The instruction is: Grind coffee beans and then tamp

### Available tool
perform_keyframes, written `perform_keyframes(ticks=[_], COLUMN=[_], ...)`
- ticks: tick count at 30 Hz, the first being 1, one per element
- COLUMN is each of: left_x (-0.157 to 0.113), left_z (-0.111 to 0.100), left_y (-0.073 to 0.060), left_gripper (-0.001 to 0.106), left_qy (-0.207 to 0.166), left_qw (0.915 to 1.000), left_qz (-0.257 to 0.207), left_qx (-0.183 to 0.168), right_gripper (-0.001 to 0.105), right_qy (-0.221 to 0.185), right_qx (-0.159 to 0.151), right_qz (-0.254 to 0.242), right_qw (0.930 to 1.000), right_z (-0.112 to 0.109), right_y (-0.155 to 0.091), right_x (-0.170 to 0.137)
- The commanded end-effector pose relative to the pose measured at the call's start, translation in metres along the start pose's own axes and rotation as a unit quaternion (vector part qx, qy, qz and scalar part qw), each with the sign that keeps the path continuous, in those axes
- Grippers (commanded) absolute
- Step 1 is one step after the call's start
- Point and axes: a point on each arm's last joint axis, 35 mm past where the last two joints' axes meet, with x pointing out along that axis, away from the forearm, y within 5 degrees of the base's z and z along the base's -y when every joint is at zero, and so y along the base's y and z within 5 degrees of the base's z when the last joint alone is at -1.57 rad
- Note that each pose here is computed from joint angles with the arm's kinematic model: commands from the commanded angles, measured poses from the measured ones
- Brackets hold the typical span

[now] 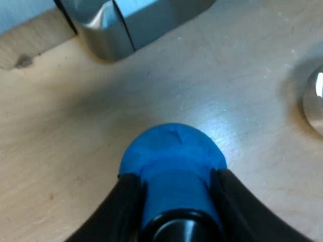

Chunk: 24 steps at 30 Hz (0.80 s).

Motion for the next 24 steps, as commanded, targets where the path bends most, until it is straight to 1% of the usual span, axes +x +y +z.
perform_keyframes(ticks=[1, 3, 5, 6, 7, 10, 15, 17, 18, 19, 20, 21, 22, 23, 24], left_x=[0.012, 0.018, 0.024, 0.031, 0.031, 0.048, 0.058, 0.059, 0.059, 0.059, 0.059, 0.059, 0.059, 0.059, 0.059], left_z=[-0.001, -0.002, -0.002, -0.001, -0.001, 0.001, 0.0, 0.0, 0.0, 0.001, 0.001, 0.001, 0.001, 0.001, 0.001], left_y=[0.002, 0.003, 0.004, 0.005, 0.006, 0.008, 0.01, 0.01, 0.01, 0.01, 0.01, 0.01, 0.01, 0.01, 0.01], left_gripper=[0.0, 0.0, 0.0, 0.0, 0.0, 0.0, 0.0, 0.006, 0.012, 0.021, 0.026, 0.035, 0.037, 0.042, 0.06], left_qy=[-0.007, -0.001, 0.012, 0.025, 0.027, 0.052, 0.077, 0.077, 0.075, 0.074, 0.074, 0.074, 0.074, 0.074, 0.074], left_qw=[1.0, 1.0, 0.9999, 0.9997, 0.9996, 0.9986, 0.9969, 0.9969, 0.9971, 0.9972, 0.9972, 0.9972, 0.9972, 0.9972, 0.9971], left_qz=[0.002, 0.0, -0.001, 0.0, 0.0, 0.002, 0.004, 0.005, 0.005, 0.005, 0.005, 0.005, 0.005, 0.005, 0.005], left_qx=[-0.002, -0.003, -0.004, -0.006, -0.006, -0.01, -0.015, -0.015, -0.014, -0.014, -0.014, -0.014, -0.014, -0.014, -0.016], right_gripper=[0.072, 0.072, 0.072, 0.072, 0.072, 0.072, 0.072, 0.072, 0.072, 0.072, 0.072, 0.072, 0.072, 0.072, 0.072], right_qy=[-0.014, -0.014, -0.014, -0.014, -0.014, -0.014, -0.014, -0.014, -0.014, -0.014, -0.014, -0.014, -0.014, -0.014, -0.014], right_qx=[-0.004, -0.004, -0.004, -0.004, -0.004, -0.004, -0.004, -0.004, -0.004, -0.004, -0.004, -0.004, -0.004, -0.004, -0.004], right_qz=[0.003, 0.003, 0.003, 0.003, 0.003, 0.003, 0.003, 0.003, 0.003, 0.003, 0.003, 0.003, 0.003, 0.003, 0.003], right_qw=[0.9999, 0.9999, 0.9999, 0.9999, 0.9999, 0.9999, 0.9999, 0.9999, 0.9999, 0.9999, 0.9999, 0.9999, 0.9999, 0.9999, 0.9999], right_z=[0.004, 0.004, 0.004, 0.004, 0.004, 0.004, 0.004, 0.004, 0.004, 0.004, 0.004, 0.004, 0.004, 0.004, 0.004], right_y=[0.0, 0.0, 0.0, 0.0, 0.0, 0.0, 0.0, 0.0, 0.0, 0.0, 0.0, 0.0, 0.0, 0.0, 0.0], right_x=[-0.001, -0.001, -0.001, -0.001, -0.001, -0.001, -0.001, -0.001, -0.001, -0.001, -0.001, -0.001, -0.001, -0.001, -0.001])
